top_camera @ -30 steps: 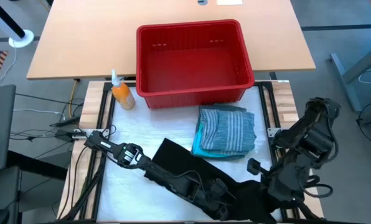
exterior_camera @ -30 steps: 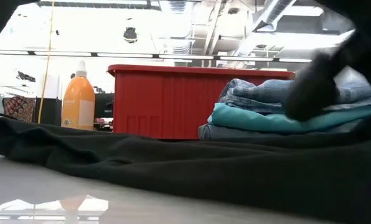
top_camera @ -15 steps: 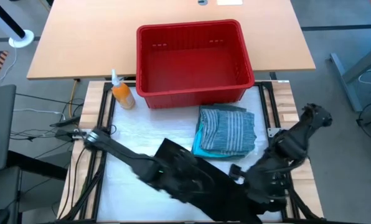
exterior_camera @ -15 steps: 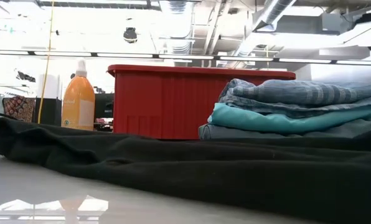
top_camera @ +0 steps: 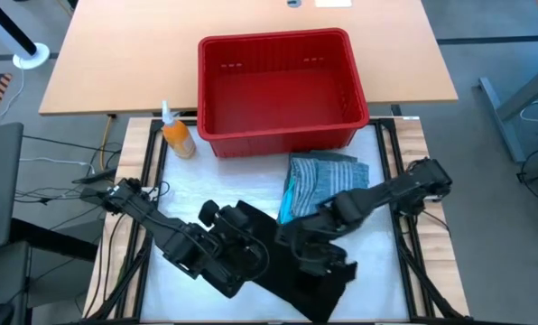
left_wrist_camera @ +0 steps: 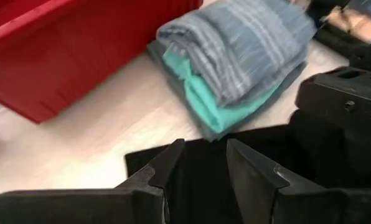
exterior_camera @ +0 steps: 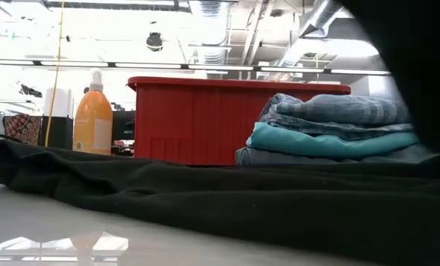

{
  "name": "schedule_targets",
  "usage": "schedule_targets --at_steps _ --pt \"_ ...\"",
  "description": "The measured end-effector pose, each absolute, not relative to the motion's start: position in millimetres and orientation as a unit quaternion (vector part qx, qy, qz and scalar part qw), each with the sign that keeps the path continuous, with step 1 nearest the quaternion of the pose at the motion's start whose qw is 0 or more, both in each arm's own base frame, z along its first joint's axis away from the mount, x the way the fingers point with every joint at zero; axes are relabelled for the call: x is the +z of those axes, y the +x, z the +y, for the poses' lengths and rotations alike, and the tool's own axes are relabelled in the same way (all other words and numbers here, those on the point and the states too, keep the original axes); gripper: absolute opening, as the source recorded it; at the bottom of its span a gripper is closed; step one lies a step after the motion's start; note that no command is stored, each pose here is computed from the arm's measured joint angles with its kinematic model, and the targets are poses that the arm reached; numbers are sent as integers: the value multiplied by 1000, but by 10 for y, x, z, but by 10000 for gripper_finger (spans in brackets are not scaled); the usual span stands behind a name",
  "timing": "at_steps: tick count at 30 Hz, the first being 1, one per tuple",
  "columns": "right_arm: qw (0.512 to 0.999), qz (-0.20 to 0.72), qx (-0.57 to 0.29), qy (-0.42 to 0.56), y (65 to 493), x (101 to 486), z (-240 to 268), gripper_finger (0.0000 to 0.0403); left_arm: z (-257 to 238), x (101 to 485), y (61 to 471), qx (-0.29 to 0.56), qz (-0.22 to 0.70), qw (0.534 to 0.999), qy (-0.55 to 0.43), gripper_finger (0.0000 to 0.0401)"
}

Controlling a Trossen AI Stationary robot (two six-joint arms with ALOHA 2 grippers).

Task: Fold Laundry from Bin
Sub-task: Fold the black shirt

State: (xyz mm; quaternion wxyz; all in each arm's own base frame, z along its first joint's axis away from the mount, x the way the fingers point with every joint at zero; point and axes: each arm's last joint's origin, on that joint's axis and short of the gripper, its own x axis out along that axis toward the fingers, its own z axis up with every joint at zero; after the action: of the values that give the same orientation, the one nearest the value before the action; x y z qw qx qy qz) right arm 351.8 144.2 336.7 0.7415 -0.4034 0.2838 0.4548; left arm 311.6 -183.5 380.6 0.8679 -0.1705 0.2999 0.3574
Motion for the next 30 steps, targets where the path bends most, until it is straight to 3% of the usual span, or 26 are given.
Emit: schedule_targets --at_steps 12,19,23,30 --pt "752 222 407 -469 4069 3105 1032 31 -1690 3855 3072 363 329 860 -140 109" --pt "747 187 400 -497 4201 3048 892 33 -1549 3897 3086 345 369 854 -124 109" --pt "770 182 379 -480 4245 3080 840 38 -1471 3962 3055 342 371 855 -118 109" --pt "787 183 362 -465 4259 3112 811 90 -1382 4144 2948 342 330 869 -134 109"
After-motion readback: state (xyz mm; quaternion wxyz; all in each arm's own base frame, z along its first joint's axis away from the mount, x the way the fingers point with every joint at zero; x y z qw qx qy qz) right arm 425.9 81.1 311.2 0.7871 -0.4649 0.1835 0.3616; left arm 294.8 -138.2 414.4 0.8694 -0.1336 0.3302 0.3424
